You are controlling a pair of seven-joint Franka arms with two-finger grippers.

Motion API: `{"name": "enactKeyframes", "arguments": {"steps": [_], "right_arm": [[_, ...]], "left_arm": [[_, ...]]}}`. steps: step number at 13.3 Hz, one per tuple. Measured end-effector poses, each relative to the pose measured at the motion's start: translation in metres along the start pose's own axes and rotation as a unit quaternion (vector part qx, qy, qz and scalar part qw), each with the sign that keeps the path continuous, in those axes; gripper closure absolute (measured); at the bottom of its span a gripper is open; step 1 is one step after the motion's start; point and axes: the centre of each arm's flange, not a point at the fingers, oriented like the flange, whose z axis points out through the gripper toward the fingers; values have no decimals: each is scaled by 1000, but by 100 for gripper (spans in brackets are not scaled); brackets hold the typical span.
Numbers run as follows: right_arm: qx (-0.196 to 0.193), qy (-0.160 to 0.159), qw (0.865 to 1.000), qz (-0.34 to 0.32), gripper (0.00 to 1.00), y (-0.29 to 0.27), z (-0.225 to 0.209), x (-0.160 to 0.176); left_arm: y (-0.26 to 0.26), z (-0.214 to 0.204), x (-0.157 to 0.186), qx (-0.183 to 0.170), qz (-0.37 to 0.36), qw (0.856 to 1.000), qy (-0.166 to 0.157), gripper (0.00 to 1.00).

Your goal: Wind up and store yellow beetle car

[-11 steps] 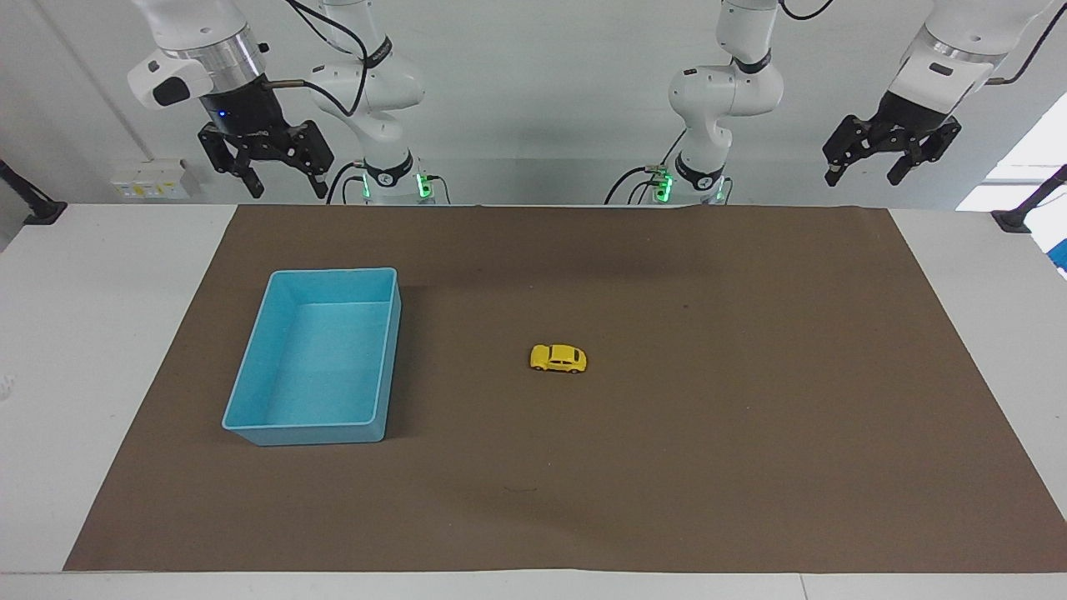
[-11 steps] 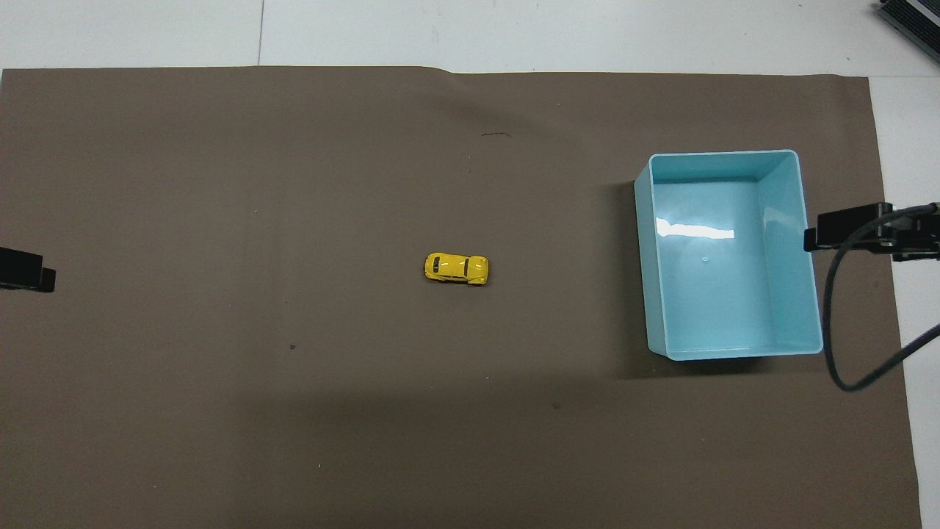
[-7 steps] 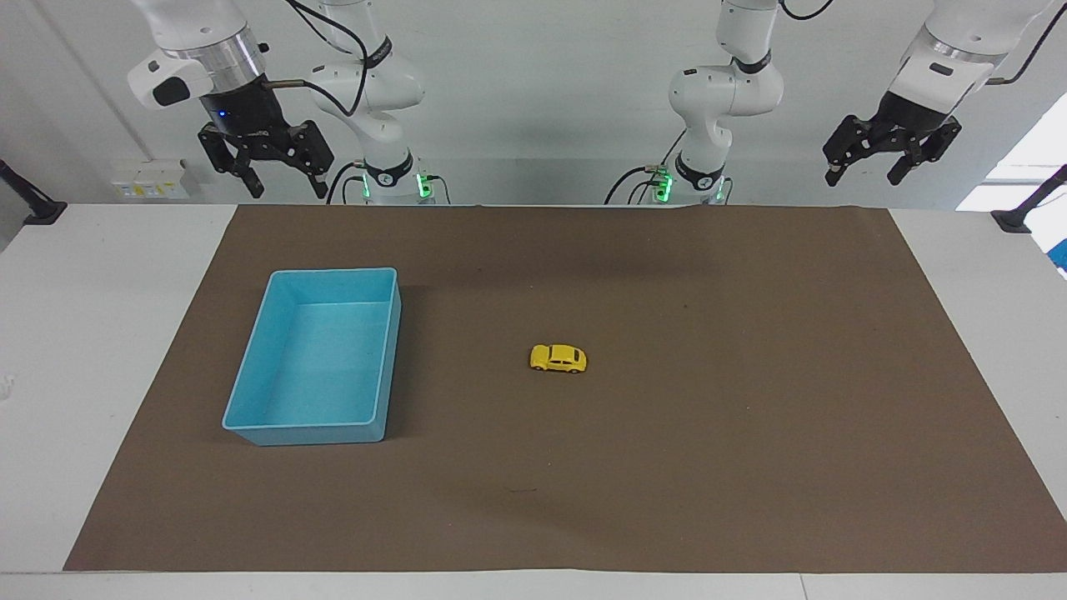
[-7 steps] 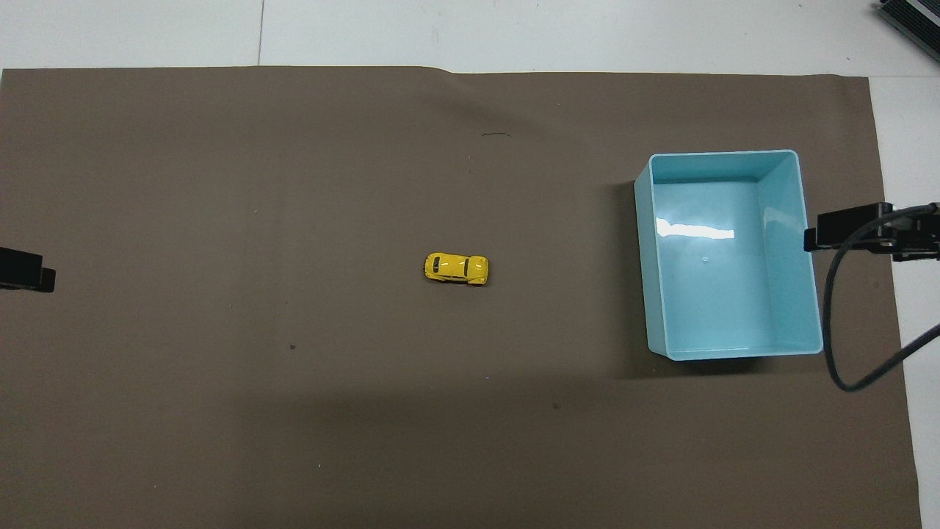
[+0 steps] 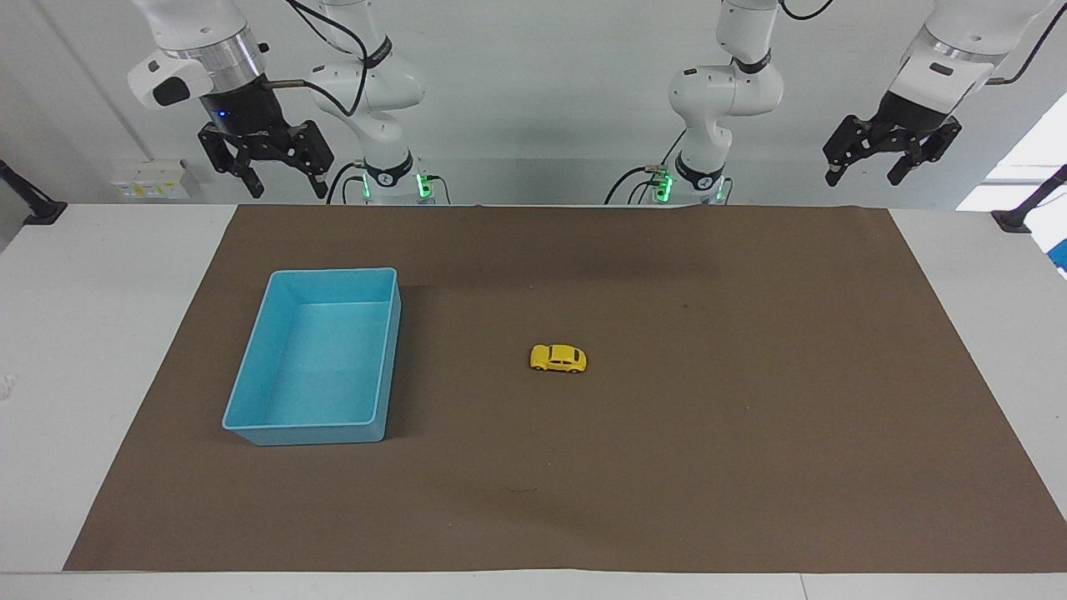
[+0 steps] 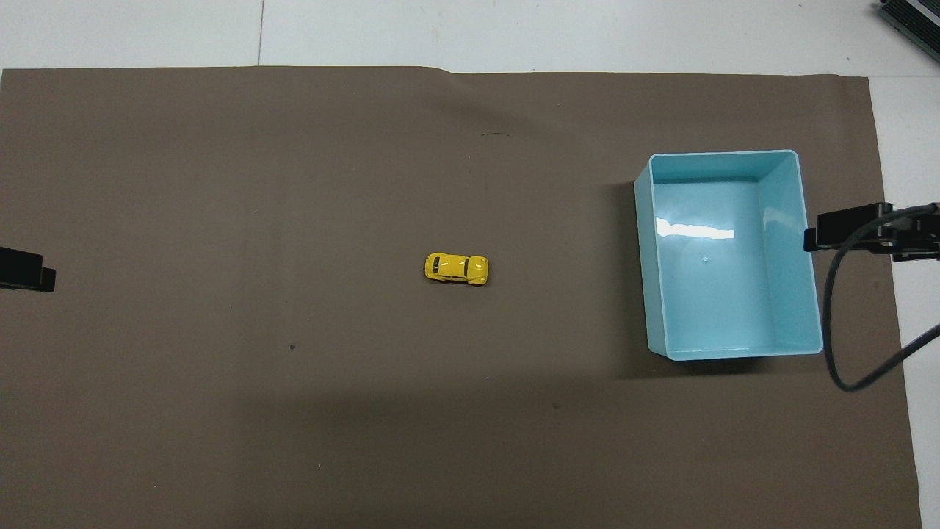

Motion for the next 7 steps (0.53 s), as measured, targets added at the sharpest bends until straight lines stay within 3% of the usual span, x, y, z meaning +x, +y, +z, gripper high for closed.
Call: {"name": "enactKeyframes", "arguments": {"steps": [7], "right_arm": [[0, 0, 1000, 0, 0, 0, 0, 0]], "left_arm": [[15, 27, 16, 0, -36, 999, 11, 0]]}}
